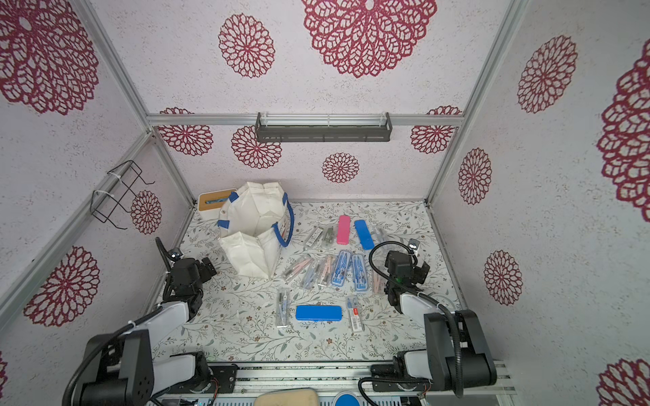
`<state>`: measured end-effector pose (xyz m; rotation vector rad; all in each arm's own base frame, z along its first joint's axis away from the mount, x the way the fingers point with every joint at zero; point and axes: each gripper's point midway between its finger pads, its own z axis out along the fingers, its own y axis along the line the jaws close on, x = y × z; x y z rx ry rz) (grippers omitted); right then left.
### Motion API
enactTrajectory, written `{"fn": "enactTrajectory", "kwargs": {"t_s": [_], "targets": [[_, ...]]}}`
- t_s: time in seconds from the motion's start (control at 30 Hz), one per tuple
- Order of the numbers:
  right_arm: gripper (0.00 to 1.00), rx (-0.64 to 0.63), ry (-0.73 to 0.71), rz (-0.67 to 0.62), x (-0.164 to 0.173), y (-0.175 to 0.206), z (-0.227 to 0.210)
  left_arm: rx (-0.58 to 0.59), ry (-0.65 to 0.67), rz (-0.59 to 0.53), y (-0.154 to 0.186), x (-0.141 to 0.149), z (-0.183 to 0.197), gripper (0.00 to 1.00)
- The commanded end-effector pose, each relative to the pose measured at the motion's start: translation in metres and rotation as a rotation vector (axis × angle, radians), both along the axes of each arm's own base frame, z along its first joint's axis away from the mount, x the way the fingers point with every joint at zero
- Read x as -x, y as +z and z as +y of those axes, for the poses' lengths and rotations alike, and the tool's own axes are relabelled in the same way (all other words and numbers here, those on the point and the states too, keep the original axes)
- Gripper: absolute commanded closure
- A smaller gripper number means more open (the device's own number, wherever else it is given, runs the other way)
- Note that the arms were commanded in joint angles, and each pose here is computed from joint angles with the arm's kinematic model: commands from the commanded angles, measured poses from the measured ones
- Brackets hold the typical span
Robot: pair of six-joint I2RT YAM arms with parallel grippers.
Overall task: Take out the compass set from the canvas bag
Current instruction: Reset both arms
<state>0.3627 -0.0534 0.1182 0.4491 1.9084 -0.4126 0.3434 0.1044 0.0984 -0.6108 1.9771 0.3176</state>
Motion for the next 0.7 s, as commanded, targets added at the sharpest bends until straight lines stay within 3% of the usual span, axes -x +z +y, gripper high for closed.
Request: {"fn": "enactTrajectory", "kwargs": {"t_s": [0.0, 0.1, 0.2, 0.33, 0.67], "targets": [[0.01, 0.078, 0.047, -0.131, -0.008, 0.019, 0.000, -0.083, -0.102, -0.149, 0.040, -0.044, -0.004, 0.03], [0.01, 0.058, 0.105, -0.207, -0.004, 0.011, 0.002, -0.109, -0.141, -0.147, 0.037, -0.055, -0.004, 0.02], [0.01, 0.050, 0.210, -0.185, -0.012, 0.004, 0.016, -0.098, -0.155, -0.179, 0.026, -0.053, -0.004, 0.03], [0.01, 0.030, 0.188, -0.198, -0.006, -0.002, 0.010, -0.116, -0.184, -0.215, 0.023, -0.053, -0.011, 0.03], [0.01, 0.038, 0.188, -0.198, -0.006, -0.003, 0.010, -0.102, -0.179, -0.182, 0.019, -0.054, -0.012, 0.03]]}}
